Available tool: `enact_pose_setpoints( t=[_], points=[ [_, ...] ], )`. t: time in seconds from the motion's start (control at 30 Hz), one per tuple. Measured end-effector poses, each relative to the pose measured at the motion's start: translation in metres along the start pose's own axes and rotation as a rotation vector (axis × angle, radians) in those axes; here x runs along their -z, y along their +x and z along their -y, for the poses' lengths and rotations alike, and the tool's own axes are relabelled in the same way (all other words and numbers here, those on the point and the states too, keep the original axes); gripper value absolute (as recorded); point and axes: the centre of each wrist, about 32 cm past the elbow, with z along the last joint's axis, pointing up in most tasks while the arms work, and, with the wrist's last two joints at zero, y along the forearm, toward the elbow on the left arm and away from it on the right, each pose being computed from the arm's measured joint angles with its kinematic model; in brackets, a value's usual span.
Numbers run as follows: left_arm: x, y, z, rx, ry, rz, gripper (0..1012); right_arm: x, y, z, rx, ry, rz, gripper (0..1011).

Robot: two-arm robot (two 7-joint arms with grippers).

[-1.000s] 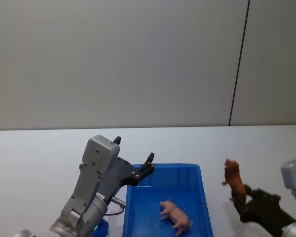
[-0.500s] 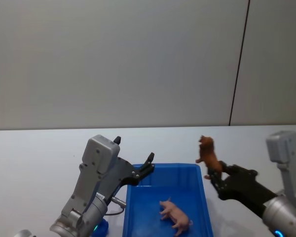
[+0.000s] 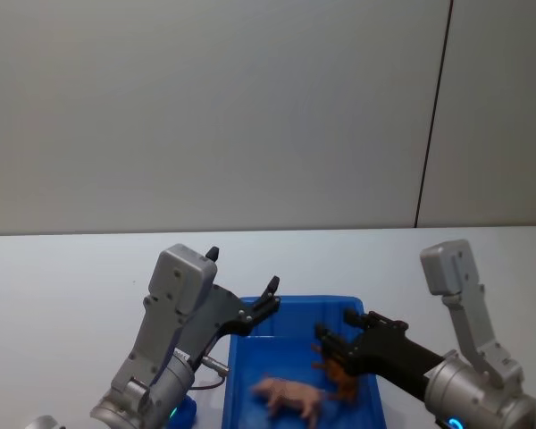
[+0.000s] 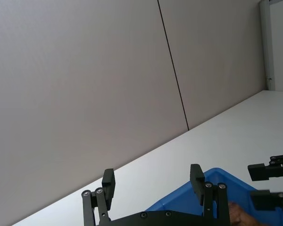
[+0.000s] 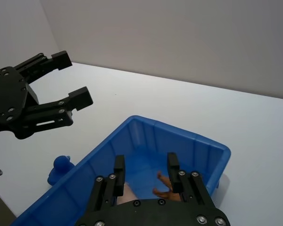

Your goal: Pick up the two dolls from the table and place them into the box.

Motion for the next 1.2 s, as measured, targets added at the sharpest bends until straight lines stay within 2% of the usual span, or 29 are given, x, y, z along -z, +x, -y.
enact_pose_setpoints(
  t=[0.23, 0.27, 0.33, 0.53, 0.87, 1.2],
  points=[
    [0.0, 0.0, 0.0, 0.0, 0.0, 0.0, 1003, 0.002, -0.001, -0.003, -0.008, -0.007, 0.017, 706],
    [0.0, 0.0, 0.0, 0.0, 0.0, 0.0, 1003, 0.003, 0.0, -0.002, -0.004, -0.008, 0.027, 763],
    [0.0, 0.0, 0.0, 0.0, 0.0, 0.0, 1003, 0.004, 0.0, 0.0, 0.001, -0.008, 0.036, 797],
    [0.0, 0.0, 0.0, 0.0, 0.0, 0.0, 1003, 0.007, 0.007, 0.013, 0.04, -0.001, 0.079, 998],
    [0.0, 0.0, 0.0, 0.0, 0.0, 0.0, 1003, 0.017, 0.018, 0.044, 0.112, 0.009, 0.121, 1001],
    [0.0001, 0.0014, -0.0022, -0.003, 0.006, 0.006, 1003, 0.021, 0.023, 0.06, 0.144, 0.016, 0.135, 1001]
  ],
)
